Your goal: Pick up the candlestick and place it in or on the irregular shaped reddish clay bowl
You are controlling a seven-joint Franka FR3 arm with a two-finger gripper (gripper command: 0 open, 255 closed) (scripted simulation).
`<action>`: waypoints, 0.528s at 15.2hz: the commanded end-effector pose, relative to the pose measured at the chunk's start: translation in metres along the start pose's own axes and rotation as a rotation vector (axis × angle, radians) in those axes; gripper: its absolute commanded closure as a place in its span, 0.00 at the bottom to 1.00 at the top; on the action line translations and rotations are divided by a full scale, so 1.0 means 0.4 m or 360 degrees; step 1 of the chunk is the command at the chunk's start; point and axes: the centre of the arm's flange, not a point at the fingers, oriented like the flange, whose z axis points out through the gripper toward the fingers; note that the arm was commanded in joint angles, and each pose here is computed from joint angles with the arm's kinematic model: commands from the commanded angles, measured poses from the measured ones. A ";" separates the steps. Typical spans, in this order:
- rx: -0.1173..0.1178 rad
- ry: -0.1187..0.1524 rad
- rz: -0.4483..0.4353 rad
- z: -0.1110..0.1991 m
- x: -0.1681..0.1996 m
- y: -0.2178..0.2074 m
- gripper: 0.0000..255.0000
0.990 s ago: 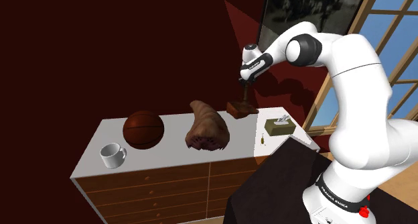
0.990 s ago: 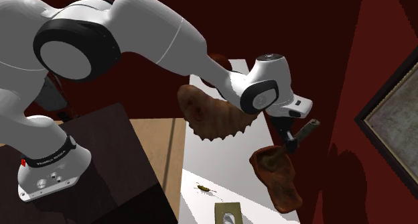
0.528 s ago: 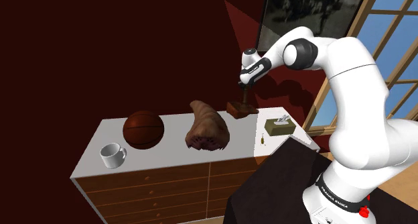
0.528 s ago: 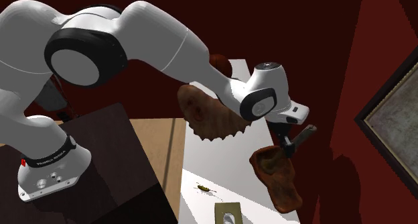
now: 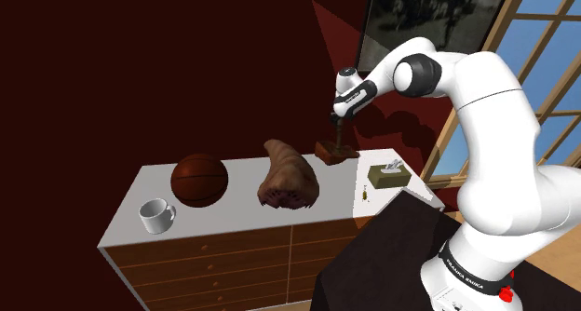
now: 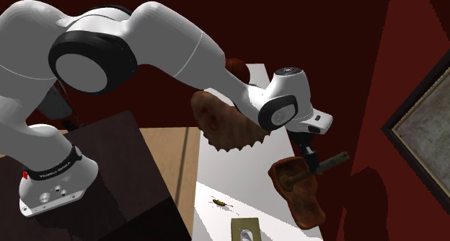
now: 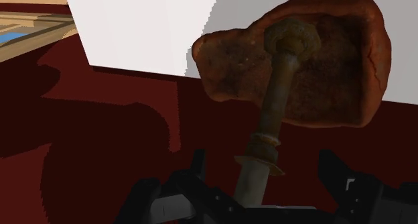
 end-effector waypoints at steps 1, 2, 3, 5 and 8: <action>0.0000 0.0000 0.0000 0.000 0.000 0.000 0.00; 0.0000 0.0000 0.0000 0.000 0.000 0.000 0.00; 0.0000 0.0000 0.0000 0.000 0.000 0.000 0.00; 0.0000 0.0000 0.0000 -0.066 0.000 0.000 0.00; 0.0000 0.0000 0.0000 -0.125 0.000 0.000 0.00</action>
